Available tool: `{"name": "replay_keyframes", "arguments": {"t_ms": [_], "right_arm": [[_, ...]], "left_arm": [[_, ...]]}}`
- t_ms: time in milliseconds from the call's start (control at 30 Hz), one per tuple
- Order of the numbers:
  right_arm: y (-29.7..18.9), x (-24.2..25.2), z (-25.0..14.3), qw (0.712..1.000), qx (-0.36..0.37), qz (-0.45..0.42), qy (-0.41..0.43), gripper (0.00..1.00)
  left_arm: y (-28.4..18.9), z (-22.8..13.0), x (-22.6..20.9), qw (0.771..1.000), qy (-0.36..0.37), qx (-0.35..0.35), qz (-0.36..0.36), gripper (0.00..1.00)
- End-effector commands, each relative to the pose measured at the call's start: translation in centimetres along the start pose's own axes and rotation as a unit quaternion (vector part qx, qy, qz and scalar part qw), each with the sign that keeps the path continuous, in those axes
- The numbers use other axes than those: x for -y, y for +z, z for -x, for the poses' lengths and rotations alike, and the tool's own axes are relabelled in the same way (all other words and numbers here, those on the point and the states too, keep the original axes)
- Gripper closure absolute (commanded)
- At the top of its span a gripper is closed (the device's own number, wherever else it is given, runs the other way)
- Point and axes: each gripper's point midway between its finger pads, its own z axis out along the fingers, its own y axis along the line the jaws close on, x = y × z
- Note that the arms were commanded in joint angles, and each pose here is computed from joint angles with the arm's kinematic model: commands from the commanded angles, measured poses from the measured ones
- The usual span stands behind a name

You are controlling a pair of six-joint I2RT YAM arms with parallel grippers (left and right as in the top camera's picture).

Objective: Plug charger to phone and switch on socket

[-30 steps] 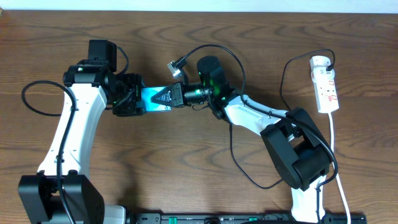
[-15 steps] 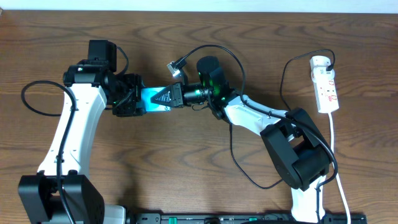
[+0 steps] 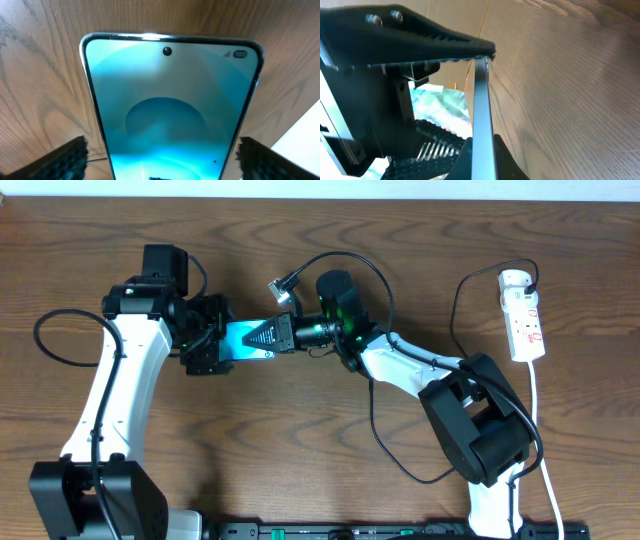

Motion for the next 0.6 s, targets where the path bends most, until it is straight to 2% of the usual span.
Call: {"name": "replay_keyframes", "arguments": {"t_ms": [0,300,567], "right_arm": [[0.34,-0.99,-0.02,1.0,-0.008,0.013,-0.022,0.99],[0.31,-0.98,0.0,1.0,-0.008,0.013,-0.022,0.99],[-0.44,-0.53,0.67,1.0,0.001,0.008,-0.02,0.99]], "left_arm": [[-0.53,0.19,0.04,1.0,0.006,0.007,-0.006,0.06],[-0.54,0.22,0.05,1.0,0.008,0.008,-0.006,0.04],[-0.56,0.33,0.36,0.998,0.06,0.011,-0.012,0.04]]}}
